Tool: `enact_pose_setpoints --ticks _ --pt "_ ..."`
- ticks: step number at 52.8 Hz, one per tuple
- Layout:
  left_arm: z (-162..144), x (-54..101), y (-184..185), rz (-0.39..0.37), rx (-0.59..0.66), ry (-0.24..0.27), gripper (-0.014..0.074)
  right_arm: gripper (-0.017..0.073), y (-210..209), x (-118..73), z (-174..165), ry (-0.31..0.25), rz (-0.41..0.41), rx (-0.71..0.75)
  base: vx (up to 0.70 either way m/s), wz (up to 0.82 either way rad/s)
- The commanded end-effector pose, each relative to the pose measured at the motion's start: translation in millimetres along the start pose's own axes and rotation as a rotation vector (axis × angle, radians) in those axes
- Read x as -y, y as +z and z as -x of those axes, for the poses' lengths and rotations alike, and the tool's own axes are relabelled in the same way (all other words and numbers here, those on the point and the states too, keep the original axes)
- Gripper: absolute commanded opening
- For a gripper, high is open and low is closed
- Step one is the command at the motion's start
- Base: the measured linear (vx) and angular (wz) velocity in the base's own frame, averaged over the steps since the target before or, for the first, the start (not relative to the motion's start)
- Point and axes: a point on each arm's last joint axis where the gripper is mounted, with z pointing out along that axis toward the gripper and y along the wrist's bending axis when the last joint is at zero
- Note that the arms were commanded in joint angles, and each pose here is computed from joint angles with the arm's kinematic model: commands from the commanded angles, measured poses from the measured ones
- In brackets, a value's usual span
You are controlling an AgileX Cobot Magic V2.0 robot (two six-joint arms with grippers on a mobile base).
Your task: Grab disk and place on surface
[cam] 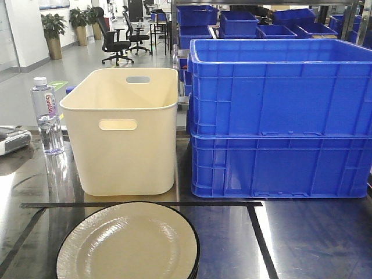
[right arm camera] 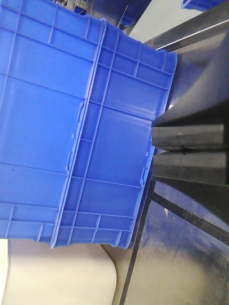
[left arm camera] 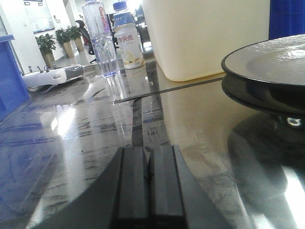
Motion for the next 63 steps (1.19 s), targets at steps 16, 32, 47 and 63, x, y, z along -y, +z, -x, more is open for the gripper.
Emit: enact_pose_setpoints --ticks 16,32,47,63 --pt "4 -0.8 -1 0.011 0.086 -0.006 -0.0002 -0.0008 0 6.0 14 -0.009 -0.051 0.083 0.0 0.0" --pt "4 -0.8 -1 0.011 0.086 -0.006 -0.0002 -0.0008 0 6.0 14 -0.009 -0.051 0.083 0.0 0.0" --pt "4 -0.8 -1 0.011 0.086 -0.006 -0.0002 -0.0008 -18 -1.8 -19 0.034 -0.018 0.02 0.0 0.0" --pt "4 -0.8 -1 0.011 0.086 -0.006 -0.0002 -0.0008 -57 -17.1 -123 0.194 -0.05 0.024 0.0 0.0"
